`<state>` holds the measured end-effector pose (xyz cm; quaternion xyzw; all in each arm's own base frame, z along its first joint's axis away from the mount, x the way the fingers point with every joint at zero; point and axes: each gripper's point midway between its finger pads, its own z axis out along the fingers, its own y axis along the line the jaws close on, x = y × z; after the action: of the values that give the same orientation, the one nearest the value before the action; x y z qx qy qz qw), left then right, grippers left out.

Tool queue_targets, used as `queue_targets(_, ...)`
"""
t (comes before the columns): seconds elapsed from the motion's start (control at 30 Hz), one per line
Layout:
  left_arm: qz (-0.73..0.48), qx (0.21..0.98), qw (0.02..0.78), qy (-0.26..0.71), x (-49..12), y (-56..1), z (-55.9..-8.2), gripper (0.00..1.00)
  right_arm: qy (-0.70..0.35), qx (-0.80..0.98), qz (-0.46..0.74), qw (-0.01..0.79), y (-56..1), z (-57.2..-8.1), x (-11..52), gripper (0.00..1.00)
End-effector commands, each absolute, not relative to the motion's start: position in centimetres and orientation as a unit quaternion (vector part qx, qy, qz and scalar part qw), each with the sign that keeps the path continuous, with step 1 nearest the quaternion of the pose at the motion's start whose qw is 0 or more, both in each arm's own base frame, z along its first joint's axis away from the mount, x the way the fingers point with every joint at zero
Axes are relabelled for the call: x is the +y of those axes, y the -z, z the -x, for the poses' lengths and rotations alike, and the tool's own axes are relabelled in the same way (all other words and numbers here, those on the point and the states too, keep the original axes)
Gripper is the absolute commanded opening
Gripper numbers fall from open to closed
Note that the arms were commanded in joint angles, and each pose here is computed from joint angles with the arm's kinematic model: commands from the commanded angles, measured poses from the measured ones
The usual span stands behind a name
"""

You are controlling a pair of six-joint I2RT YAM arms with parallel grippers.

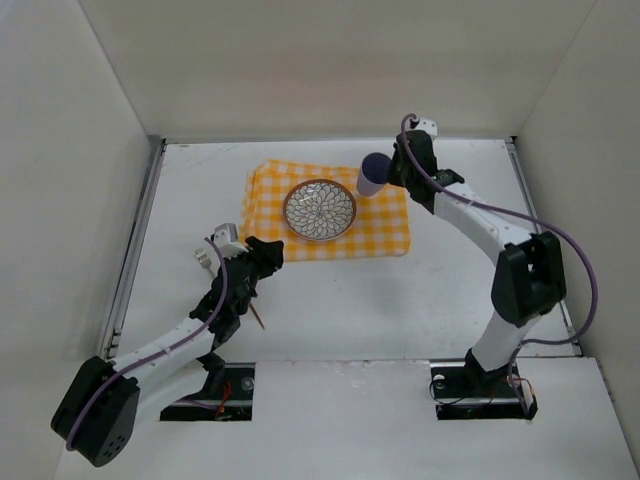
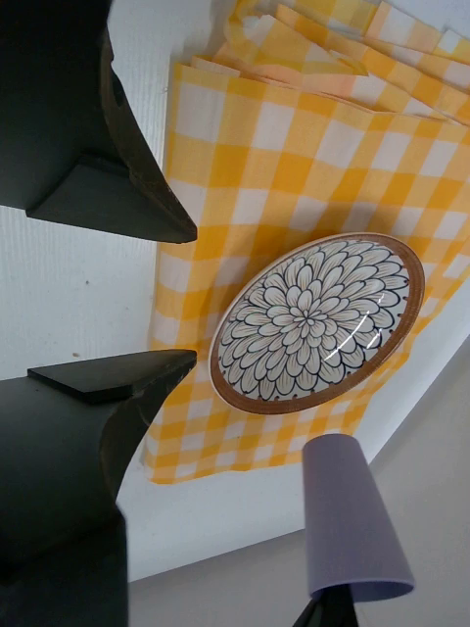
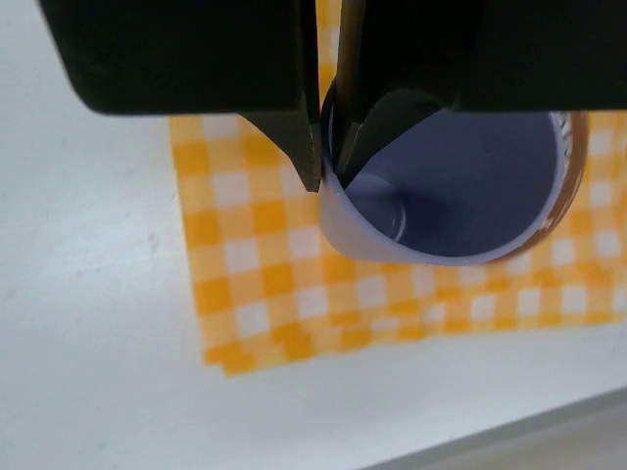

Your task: Set the dinner table for one person

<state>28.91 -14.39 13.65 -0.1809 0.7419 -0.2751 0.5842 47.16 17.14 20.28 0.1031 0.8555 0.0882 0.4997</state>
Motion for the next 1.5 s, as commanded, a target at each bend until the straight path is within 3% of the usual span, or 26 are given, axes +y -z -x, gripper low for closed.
queue_targets(0.0,0.182,0.723,0.603,0.283,-14.4,-15.1,-29.5,0.45,-0.091,0.833,-0.121,0.532,-23.4,-51.2,16.1,0.12)
queue_targets(0.27,0.182,0.732,0.595,0.278,-14.5,-14.4,-29.8,0.46,-0.040,0.852,-0.133,0.506,-20.5,-54.7,14.4,0.13)
queue_targets(0.73,0.187,0.737,0.589,0.275,-14.3,-14.0,-30.1,0.46,-0.022,0.868,-0.138,0.477,-17.2,-55.5,13.8,0.16)
queue_targets(0.8,0.185,0.737,0.589,0.277,-14.5,-14.1,-30.0,0.46,-0.024,0.868,-0.140,0.475,-16.9,-55.6,13.8,0.20)
queue_targets(1.0,0.189,0.740,0.587,0.270,-14.1,-13.9,-30.1,0.46,-0.031,0.864,-0.144,0.481,-17.8,-55.4,14.0,0.46)
queue_targets(1.47,0.207,0.771,0.578,0.168,-12.1,-12.4,-30.6,0.51,-0.116,0.814,-0.155,0.548,-25.6,-48.7,13.4,0.57)
